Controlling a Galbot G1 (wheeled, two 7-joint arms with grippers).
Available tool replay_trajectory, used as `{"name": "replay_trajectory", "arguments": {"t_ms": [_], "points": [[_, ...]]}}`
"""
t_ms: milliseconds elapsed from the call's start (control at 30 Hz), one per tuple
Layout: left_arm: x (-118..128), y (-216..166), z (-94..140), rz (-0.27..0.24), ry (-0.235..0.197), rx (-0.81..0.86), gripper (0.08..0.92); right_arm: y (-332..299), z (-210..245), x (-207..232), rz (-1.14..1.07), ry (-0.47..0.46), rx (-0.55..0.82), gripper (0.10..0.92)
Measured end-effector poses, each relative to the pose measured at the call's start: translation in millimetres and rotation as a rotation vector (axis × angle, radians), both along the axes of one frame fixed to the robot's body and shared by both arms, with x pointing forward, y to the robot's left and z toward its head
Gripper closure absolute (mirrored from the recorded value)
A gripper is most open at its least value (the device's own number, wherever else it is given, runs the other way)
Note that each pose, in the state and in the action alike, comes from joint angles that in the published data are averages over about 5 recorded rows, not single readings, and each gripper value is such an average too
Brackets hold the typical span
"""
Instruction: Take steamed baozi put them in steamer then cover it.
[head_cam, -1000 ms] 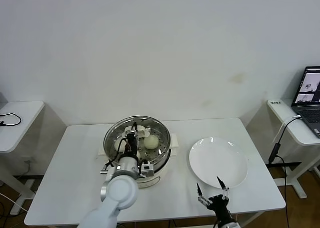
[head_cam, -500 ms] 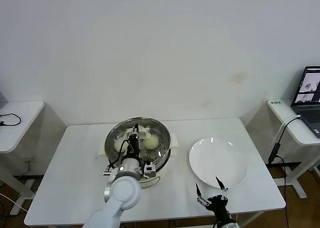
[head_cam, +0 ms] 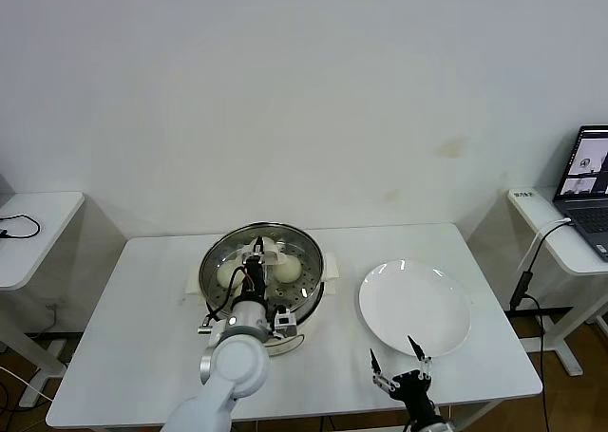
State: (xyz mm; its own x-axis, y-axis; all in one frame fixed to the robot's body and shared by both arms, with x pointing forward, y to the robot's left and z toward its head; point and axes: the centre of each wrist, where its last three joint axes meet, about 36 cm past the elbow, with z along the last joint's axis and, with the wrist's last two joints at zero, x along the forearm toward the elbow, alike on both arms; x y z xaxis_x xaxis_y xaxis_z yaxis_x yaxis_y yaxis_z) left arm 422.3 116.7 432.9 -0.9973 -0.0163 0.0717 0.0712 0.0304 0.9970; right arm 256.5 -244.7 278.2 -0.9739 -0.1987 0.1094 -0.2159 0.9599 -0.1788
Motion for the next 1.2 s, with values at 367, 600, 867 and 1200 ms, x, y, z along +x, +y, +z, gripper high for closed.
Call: {"name": "replay_trajectory", "arguments": {"t_ms": [367, 600, 867, 1200], "points": [[-6, -2, 0, 0.001, -0.016, -0.018, 0.685, 2, 0, -1, 0.006, 0.001, 0.002, 0.199], [-16, 6, 6, -0.008, -0.036, -0.025, 0.486, 3, 0, -2, 0.01, 0.004, 0.002, 0.2], [-48, 23, 24, -0.05, -0.083, -0.067, 0.254, -1, 0, -5, 0.004, 0.01, -0.005, 0.2], [-115, 49, 48, -0.104, -0.084, -0.288, 0.177, -16, 4, -11, -0.003, 0.012, -0.018, 0.2]]}}
